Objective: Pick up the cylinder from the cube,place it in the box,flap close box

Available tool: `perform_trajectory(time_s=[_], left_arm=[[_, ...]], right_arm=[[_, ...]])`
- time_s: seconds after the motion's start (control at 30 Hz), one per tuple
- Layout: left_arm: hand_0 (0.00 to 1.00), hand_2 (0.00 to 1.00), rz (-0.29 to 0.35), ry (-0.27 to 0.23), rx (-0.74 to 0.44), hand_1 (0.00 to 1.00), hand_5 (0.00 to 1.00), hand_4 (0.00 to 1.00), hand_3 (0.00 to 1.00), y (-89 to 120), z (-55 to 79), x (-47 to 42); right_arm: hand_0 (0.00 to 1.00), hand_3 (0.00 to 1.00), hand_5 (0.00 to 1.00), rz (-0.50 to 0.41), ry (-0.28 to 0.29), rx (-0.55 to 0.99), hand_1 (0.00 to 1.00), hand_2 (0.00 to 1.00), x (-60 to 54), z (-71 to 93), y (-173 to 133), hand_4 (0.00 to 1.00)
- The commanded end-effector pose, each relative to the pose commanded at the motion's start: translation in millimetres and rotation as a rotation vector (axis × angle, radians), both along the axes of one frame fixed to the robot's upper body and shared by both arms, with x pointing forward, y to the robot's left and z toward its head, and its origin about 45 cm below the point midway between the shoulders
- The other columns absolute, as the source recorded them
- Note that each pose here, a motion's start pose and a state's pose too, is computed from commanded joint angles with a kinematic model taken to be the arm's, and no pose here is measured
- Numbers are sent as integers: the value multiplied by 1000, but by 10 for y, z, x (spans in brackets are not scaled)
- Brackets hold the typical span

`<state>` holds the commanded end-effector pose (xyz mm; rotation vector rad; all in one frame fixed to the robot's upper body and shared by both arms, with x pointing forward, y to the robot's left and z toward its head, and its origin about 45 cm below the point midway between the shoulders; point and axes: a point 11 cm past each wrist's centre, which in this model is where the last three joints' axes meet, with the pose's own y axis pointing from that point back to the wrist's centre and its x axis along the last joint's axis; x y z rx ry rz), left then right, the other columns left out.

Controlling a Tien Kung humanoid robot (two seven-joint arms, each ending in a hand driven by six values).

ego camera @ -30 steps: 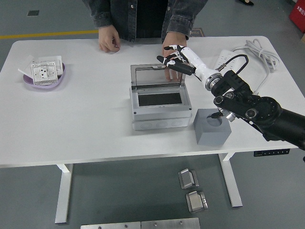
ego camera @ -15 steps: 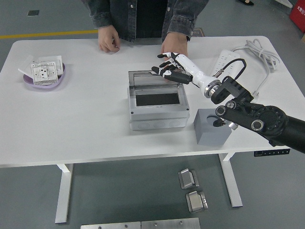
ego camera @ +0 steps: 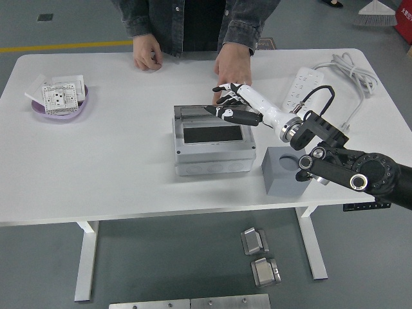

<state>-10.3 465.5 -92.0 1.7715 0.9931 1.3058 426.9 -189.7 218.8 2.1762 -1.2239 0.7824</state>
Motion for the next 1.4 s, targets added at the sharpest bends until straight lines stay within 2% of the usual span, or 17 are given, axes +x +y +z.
perform_trajectory(time_s=[0.03, 0.53, 0.83, 1.03, 1.17, 1.4], left_arm=[[684, 569, 1, -1, 0, 667, 335, 512, 619, -1, 0, 0], [683, 567, 5, 7, 2, 667, 336, 512, 617, 3, 0, -56], [683, 566, 2, 8, 1, 666, 336, 509, 615, -9, -6, -60], [683, 566, 5, 11, 2, 666, 334, 507, 614, -8, -7, -77], [683, 566, 10, 16, 5, 666, 334, 507, 614, 3, -3, -107], [683, 566, 19, 28, 8, 666, 333, 506, 614, 23, 5, -163]], right_arm=[[661, 840, 747, 3, 0, -5, 674, 722, -13, 0, 1, 883], [635, 847, 747, 74, -18, -125, 669, 729, -207, 24, 82, 882], [609, 857, 751, 75, -28, -153, 665, 732, -237, 5, 64, 881], [607, 856, 750, 12, -62, -196, 659, 736, -191, 104, -186, 879], [607, 856, 750, -39, -53, -251, 659, 736, -254, 188, -472, 879], [603, 846, 750, -166, -89, -295, 658, 735, -445, 528, -957, 877]])
